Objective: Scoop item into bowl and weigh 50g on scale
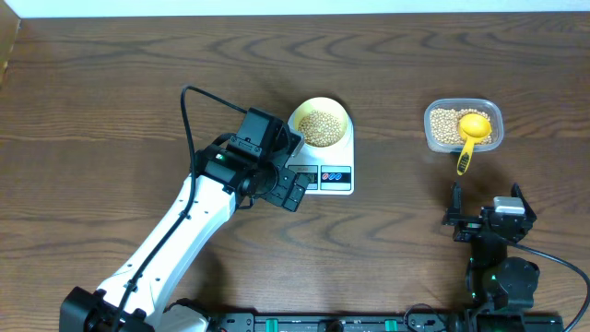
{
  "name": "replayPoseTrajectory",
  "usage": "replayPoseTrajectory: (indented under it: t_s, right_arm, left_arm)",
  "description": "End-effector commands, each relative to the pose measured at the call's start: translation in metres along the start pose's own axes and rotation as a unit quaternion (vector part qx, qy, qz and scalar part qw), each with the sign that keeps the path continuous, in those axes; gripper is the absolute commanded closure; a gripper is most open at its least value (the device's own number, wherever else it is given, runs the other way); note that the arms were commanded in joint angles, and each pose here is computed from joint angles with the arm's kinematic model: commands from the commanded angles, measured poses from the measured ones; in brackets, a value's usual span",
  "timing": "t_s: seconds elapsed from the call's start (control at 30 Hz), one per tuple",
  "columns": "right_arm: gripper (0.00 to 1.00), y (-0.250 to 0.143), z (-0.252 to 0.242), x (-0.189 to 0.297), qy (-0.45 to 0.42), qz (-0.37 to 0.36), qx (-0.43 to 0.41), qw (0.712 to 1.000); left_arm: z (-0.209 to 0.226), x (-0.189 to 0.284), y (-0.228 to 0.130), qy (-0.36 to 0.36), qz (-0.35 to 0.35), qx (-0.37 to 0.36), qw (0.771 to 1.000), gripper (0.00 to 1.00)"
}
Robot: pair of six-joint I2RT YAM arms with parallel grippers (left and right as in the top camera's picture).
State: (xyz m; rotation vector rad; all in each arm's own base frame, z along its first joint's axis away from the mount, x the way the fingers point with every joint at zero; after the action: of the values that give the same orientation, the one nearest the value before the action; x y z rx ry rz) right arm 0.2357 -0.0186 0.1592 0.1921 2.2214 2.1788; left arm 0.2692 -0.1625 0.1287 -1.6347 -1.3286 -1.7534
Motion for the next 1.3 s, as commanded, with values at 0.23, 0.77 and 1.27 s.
replayPoseTrajectory:
  t_s: [0.23, 0.77, 1.27]
  right_arm:
    - [0.01, -0.0007, -0.0004, 0.0003, 0.000, 0.001, 0.005, 1.000]
    - [0.01, -0.0005, 0.0010, 0.0003, 0.003, 0.000, 0.005, 1.000]
    - [0.01, -0.0005, 0.0010, 0.0003, 0.003, 0.000, 0.005, 1.000]
  left_arm:
    - [0.0018, -0.0036, -0.0035, 0.004, 0.007, -0.006, 1.000, 0.02]
    - [0.0018, -0.0036, -0.0035, 0.004, 0.007, -0.006, 1.000, 0.02]
    - [0.0018, -0.0036, -0.0035, 0.004, 0.007, -0.006, 1.000, 0.02]
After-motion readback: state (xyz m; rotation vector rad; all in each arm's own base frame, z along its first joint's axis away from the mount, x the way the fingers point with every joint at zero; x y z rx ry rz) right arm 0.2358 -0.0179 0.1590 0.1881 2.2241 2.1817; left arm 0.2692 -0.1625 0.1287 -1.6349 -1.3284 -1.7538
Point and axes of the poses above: each gripper's point midway between its finger pads, its own x axis back along the fingers, its own z axis along the line the jaws close on, y = z × x, the point moved 1 cm from there along x, back along the fingers, and after that the axes turned 3 degrees about -x, right-handed, at the moved point
